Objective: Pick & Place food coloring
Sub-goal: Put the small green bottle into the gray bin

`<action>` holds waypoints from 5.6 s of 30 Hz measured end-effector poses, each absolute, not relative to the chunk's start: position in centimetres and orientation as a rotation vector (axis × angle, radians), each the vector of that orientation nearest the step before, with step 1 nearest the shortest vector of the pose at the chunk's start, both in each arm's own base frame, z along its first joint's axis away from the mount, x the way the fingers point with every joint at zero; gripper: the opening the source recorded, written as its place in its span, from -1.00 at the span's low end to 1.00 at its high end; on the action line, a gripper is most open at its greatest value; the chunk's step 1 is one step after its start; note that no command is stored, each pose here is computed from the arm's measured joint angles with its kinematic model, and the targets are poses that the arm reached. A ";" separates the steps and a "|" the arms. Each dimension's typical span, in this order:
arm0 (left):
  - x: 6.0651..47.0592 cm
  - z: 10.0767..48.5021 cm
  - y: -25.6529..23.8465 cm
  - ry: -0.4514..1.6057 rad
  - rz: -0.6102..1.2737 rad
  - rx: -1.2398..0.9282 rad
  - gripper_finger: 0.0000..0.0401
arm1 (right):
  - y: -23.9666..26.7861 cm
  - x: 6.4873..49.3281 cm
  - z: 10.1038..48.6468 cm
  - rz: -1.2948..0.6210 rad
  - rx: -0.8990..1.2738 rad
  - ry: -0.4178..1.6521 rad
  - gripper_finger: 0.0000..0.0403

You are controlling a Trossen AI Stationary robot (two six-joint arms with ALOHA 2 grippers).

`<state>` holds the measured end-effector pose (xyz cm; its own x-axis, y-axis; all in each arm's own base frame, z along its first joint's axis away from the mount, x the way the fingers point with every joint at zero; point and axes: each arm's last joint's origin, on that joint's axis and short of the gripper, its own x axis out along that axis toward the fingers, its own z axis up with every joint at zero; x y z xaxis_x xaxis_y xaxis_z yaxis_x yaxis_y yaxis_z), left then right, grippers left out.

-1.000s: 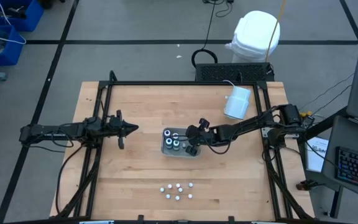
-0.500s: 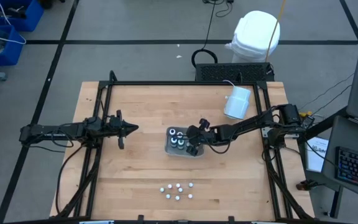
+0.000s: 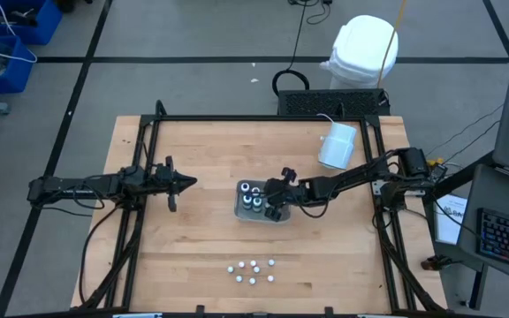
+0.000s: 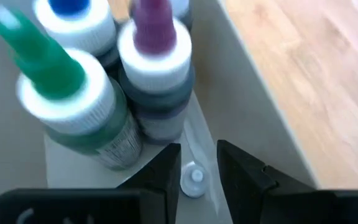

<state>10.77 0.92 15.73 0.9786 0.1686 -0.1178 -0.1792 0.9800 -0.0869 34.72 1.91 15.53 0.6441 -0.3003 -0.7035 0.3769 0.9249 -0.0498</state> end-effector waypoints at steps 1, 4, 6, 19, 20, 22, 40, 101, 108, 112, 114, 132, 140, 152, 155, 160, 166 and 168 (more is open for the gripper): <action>10.8 15.7 0.9 0.110 0.175 -0.097 -0.90 | 1.9 34.7 15.9 -0.380 0.097 0.771 -0.52; 10.8 15.7 0.9 0.112 0.175 -0.098 -0.90 | 1.9 34.4 17.1 -0.373 0.095 0.741 -0.52; 10.8 15.7 0.9 0.113 0.176 -0.100 -0.90 | 1.9 34.1 18.3 -0.367 0.104 0.706 -0.52; 10.8 15.7 0.9 0.115 0.176 -0.104 -0.90 | 9.9 30.4 24.8 -0.069 0.022 0.515 -0.53; 10.8 15.7 0.9 0.115 0.176 -0.107 -0.90 | 10.9 30.1 24.7 -0.039 0.016 0.511 -0.53; 10.8 15.7 0.9 0.115 0.176 -0.106 -0.90 | 12.9 30.0 24.4 0.024 0.005 0.487 -0.53; 10.8 15.7 0.9 0.117 0.175 -0.087 -0.90 | 18.0 28.0 16.1 0.217 -0.145 0.439 -0.54; 10.8 15.7 1.0 0.114 0.193 -0.077 -0.90 | 17.8 31.1 13.6 0.258 -0.095 0.688 -0.31; 10.8 15.7 1.0 0.114 0.194 -0.077 -0.90 | 17.8 31.1 13.6 0.258 -0.094 0.688 -0.33; 10.8 15.7 1.0 0.114 0.194 -0.077 -0.90 | 17.9 31.1 13.5 0.261 -0.093 0.682 -0.33; 10.8 15.7 1.0 0.114 0.194 -0.077 -0.90 | 17.9 31.2 13.6 0.263 -0.088 0.671 -0.33; 10.8 15.7 1.0 0.114 0.193 -0.077 -0.90 | 18.0 31.3 13.3 0.264 -0.069 0.666 -0.33; 10.8 15.7 1.0 0.114 0.193 -0.077 -0.90 | 17.5 31.8 12.3 0.260 -0.056 0.696 -0.33; 10.8 15.7 1.0 0.115 0.193 -0.072 -0.90 | 17.5 31.8 12.4 0.267 -0.056 0.690 -0.33; 10.8 15.7 1.0 0.115 0.193 -0.072 -0.90 | 17.6 31.9 12.5 0.288 -0.044 0.675 -0.33; 10.8 15.7 1.0 0.115 0.193 -0.073 -0.90 | 17.7 31.9 12.6 0.290 -0.044 0.667 -0.33; 10.8 15.7 1.0 0.115 0.193 -0.074 -0.90 | 17.7 31.9 12.6 0.292 -0.049 0.665 -0.33; 10.8 15.7 1.0 0.115 0.193 -0.074 -0.90 | 17.7 32.0 12.6 0.295 -0.056 0.662 -0.33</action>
<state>10.78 0.98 15.70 0.9749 0.1869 -0.1212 -0.1954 0.9788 -0.0619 31.96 17.66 12.61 0.7488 0.2517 -0.6132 -0.2872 0.9569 0.0421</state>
